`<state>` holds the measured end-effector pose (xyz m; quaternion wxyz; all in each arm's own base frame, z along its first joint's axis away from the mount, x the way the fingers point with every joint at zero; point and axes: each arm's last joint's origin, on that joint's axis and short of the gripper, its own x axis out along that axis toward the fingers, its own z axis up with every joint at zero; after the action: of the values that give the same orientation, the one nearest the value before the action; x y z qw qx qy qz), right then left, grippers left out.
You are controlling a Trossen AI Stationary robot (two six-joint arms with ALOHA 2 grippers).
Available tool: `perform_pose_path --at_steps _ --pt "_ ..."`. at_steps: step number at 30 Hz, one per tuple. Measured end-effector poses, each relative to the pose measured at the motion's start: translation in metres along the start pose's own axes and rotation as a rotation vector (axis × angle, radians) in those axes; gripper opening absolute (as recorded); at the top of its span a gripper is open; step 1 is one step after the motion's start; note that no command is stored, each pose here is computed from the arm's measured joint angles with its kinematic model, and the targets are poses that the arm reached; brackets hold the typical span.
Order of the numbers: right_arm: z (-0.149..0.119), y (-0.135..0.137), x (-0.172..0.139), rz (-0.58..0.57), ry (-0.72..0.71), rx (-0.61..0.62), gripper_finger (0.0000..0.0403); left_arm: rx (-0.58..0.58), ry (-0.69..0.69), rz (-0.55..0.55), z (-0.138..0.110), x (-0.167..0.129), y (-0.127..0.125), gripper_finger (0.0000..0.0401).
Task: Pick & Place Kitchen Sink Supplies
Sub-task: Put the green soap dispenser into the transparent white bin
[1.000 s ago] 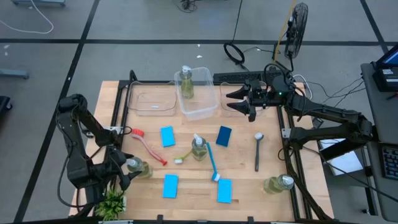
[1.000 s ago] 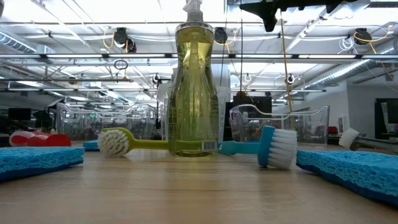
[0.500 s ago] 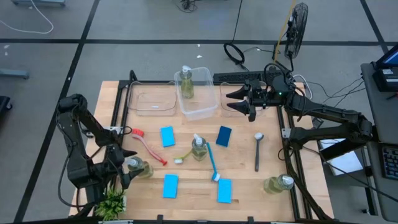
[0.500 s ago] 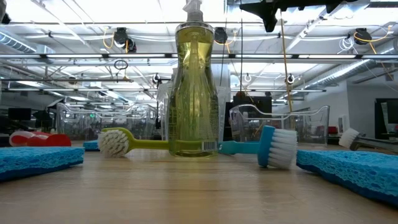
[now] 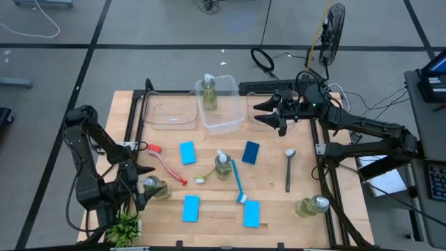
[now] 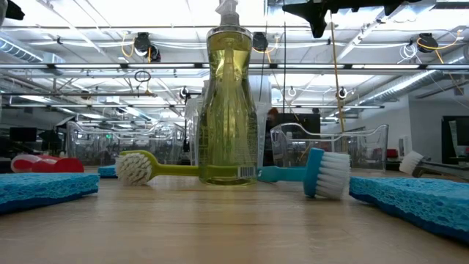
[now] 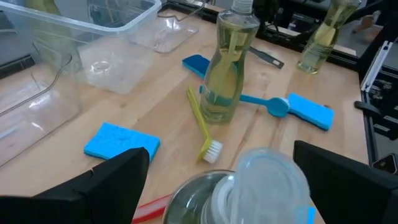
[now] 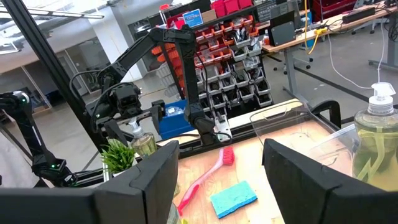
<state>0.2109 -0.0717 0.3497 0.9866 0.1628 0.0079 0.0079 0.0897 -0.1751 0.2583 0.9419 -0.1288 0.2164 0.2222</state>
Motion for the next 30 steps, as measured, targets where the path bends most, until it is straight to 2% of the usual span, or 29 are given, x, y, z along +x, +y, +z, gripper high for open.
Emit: perform_pose_path --at_steps 3,6,19,28,30 --pt "0.0000 0.0000 0.0000 0.000 0.000 0.000 0.0220 0.016 0.003 0.012 0.0011 0.0025 -0.0003 0.0395" --pt "0.0000 0.0000 0.0000 0.000 0.000 0.000 0.0219 0.036 0.003 0.027 0.0026 0.0055 -0.0005 0.0374" --pt "0.0000 -0.0001 0.0000 0.000 0.000 0.000 0.0219 0.049 0.005 0.033 0.0035 0.0080 -0.0016 0.0229" --pt "0.0000 0.0001 -0.0001 0.001 0.000 0.000 0.0219 0.053 -0.005 0.031 0.0039 0.0079 -0.0015 0.0100" --pt "-0.0001 0.0000 0.0000 0.001 0.000 0.000 0.0219 0.054 -0.003 0.032 0.0039 0.0080 -0.0015 0.0099"
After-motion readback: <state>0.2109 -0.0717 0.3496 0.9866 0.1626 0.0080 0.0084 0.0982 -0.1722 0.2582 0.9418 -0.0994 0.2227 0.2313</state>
